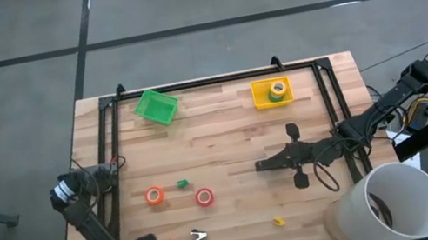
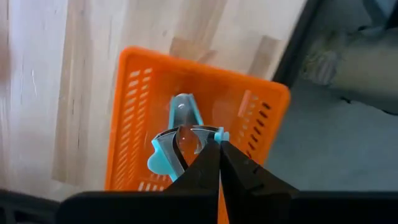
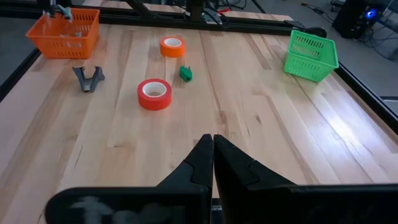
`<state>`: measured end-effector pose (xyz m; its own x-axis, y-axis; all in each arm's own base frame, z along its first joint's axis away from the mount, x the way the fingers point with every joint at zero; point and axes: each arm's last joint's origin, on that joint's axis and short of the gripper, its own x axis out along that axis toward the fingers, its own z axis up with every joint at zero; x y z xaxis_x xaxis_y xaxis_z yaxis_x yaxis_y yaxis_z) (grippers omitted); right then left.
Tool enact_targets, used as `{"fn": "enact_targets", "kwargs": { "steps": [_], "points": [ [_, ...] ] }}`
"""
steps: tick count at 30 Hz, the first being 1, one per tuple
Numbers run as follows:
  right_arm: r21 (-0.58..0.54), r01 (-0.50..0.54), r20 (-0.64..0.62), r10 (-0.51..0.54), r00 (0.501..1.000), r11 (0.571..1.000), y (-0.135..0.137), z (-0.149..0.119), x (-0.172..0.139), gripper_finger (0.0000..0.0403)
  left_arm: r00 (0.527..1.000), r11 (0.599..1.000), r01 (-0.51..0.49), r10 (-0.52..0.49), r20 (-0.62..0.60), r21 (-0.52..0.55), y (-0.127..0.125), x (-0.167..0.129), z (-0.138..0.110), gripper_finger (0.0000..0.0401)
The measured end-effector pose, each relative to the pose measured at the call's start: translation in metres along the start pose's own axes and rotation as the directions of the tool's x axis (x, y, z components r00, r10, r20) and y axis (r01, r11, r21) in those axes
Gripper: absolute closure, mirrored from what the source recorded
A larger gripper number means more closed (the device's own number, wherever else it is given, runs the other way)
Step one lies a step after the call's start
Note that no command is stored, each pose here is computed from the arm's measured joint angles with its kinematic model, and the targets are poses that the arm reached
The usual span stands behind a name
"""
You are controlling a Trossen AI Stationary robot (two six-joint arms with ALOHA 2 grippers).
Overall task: Pick and place Stapler, Stapler remover, tape
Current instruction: Put the blue staple remover into the orange bin, then put the black staple remover into the orange bin
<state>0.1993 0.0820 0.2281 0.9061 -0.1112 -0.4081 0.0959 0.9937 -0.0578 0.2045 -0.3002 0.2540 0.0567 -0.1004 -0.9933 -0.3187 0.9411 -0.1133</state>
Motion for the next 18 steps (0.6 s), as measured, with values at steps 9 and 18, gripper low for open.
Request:
{"fn": "enact_targets", "kwargs": {
  "steps": [9,18],
  "points": [
    [0.011,-0.003,0.011,0.003,1.000,1.000,0.000,0.001,0.000,0.0394,0.999,0.997,-0.043,0.042,-0.023,-0.059,0.006,0.018,-0.006,0.0383],
    [0.016,-0.003,0.012,0.003,1.000,1.000,0.000,0.001,0.000,0.0394,0.996,0.992,-0.081,0.076,-0.052,-0.098,0.011,0.025,-0.008,0.0380]
  ]
}}
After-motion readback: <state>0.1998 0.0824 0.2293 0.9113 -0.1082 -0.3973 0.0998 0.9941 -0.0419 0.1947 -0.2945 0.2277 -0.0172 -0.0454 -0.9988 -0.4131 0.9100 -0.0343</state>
